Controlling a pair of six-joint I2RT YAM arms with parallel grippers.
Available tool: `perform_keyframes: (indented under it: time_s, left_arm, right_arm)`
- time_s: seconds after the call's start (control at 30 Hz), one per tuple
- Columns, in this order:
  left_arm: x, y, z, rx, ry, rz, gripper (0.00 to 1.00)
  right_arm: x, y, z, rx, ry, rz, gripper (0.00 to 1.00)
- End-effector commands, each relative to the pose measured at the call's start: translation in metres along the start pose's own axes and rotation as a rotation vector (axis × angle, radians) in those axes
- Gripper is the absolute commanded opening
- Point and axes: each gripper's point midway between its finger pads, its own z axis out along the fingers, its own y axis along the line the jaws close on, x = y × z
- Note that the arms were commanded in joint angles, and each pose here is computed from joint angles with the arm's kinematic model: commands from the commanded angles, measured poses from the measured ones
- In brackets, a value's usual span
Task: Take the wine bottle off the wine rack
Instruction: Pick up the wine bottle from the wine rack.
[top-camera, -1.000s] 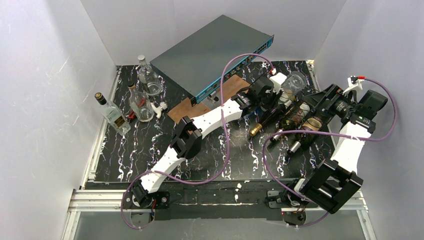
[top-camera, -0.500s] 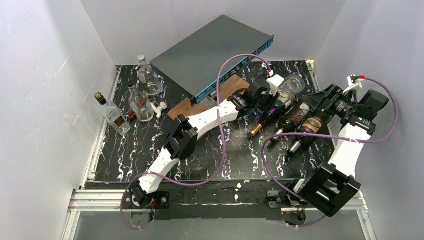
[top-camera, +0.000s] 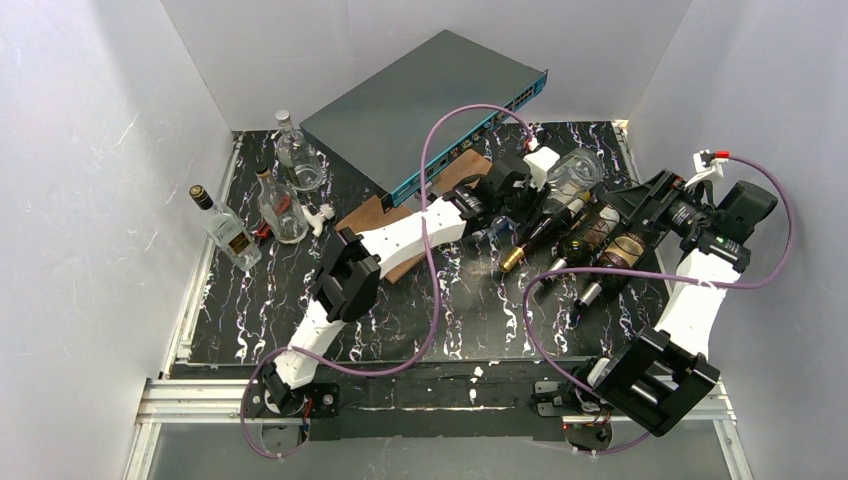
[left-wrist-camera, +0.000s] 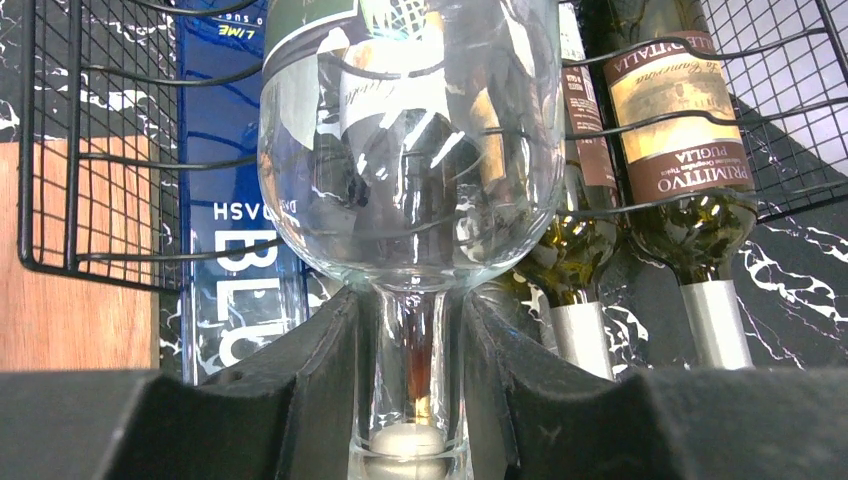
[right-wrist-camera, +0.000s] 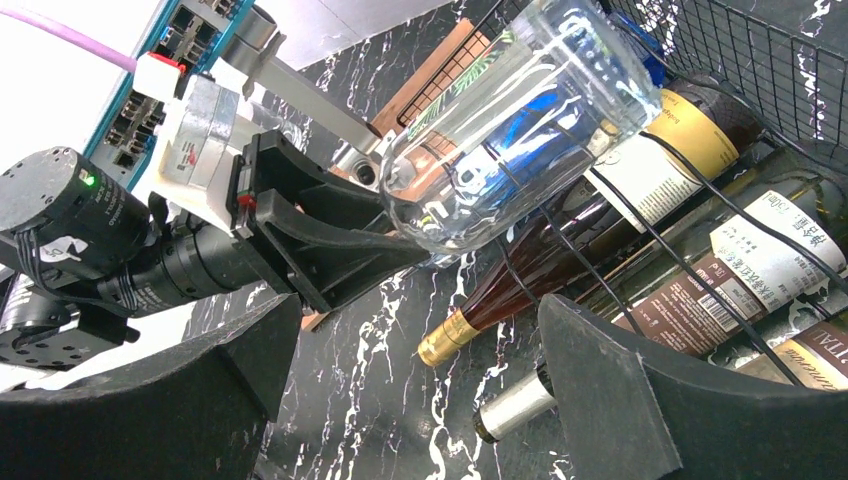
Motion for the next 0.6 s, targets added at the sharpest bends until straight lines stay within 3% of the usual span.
perform_keyframes:
  time_s: [0.0, 0.57]
  left_arm:
    - [-0.182, -0.02, -0.11, 0.054, -0.505, 0.021, 0.0]
    - [-0.166, -0.017, -0.143, 0.041, -0.495, 0.031, 0.0]
  right_arm:
    - [-0.008, 0.012, -0.004, -0.03, -0.024, -0.055, 0.98]
    - [-0.008, 0.019, -0.006, -0.058, -0.022, -0.065, 0.99]
